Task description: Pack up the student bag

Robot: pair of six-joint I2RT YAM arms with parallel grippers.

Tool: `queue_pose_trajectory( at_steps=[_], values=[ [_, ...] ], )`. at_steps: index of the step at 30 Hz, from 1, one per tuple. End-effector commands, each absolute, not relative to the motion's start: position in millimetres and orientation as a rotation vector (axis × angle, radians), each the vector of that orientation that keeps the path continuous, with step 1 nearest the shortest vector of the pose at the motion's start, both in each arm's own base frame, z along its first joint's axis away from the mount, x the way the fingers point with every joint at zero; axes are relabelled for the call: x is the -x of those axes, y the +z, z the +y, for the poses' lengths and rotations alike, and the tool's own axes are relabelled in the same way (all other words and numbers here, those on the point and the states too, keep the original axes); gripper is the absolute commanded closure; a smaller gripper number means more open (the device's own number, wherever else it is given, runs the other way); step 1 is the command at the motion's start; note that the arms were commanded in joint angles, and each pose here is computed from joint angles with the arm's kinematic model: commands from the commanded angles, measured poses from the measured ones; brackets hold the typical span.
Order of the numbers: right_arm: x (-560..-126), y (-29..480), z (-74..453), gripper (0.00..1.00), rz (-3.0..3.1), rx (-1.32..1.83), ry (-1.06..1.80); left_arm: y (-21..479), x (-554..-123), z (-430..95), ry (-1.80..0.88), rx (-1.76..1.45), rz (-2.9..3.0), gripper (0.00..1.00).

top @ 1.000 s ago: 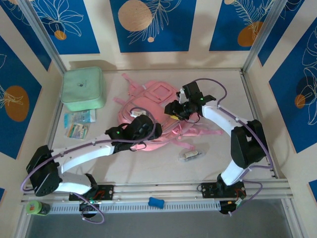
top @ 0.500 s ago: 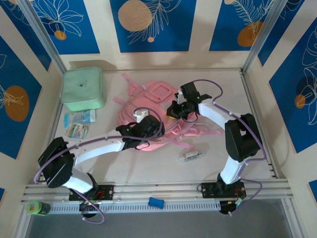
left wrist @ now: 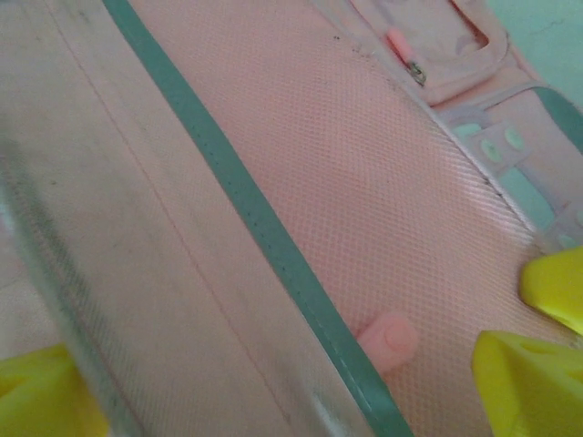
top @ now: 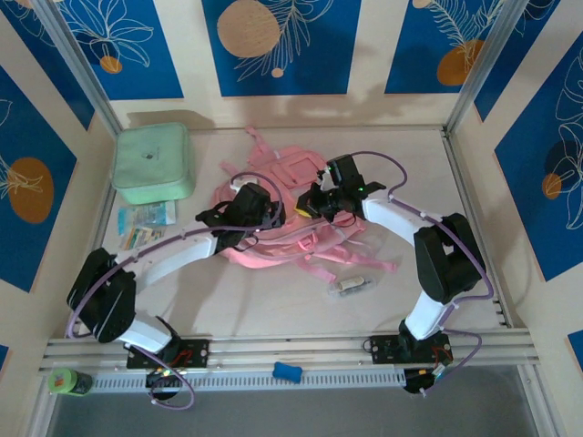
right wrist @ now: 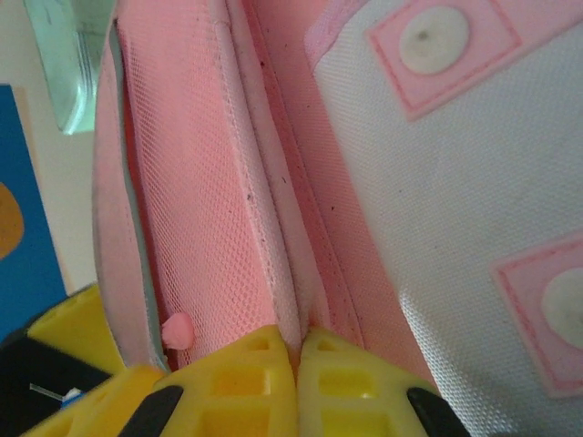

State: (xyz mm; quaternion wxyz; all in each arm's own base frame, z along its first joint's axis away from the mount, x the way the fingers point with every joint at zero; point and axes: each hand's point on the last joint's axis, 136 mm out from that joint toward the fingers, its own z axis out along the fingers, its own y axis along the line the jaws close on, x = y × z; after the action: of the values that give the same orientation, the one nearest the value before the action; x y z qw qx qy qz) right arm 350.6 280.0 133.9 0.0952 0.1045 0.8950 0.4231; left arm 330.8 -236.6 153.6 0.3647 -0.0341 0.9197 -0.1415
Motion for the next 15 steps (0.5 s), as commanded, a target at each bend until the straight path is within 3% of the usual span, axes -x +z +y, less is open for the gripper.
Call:
queue_pose_trajectory(
  at_steps=[1,7,15],
  values=[
    [-347,173,295,1.00,2.552,-0.293,1.412,171,-311,-231,-0.331,0.058,2.386,0.00],
    [-347,181,296,1.00,2.538,-0.310,1.385,169,-279,-240,-0.220,0.029,2.369,0.01],
    [-343,178,291,1.00,2.549,-0.329,1.345,163,-290,-265,-0.097,0.060,2.331,0.01]
  ],
)
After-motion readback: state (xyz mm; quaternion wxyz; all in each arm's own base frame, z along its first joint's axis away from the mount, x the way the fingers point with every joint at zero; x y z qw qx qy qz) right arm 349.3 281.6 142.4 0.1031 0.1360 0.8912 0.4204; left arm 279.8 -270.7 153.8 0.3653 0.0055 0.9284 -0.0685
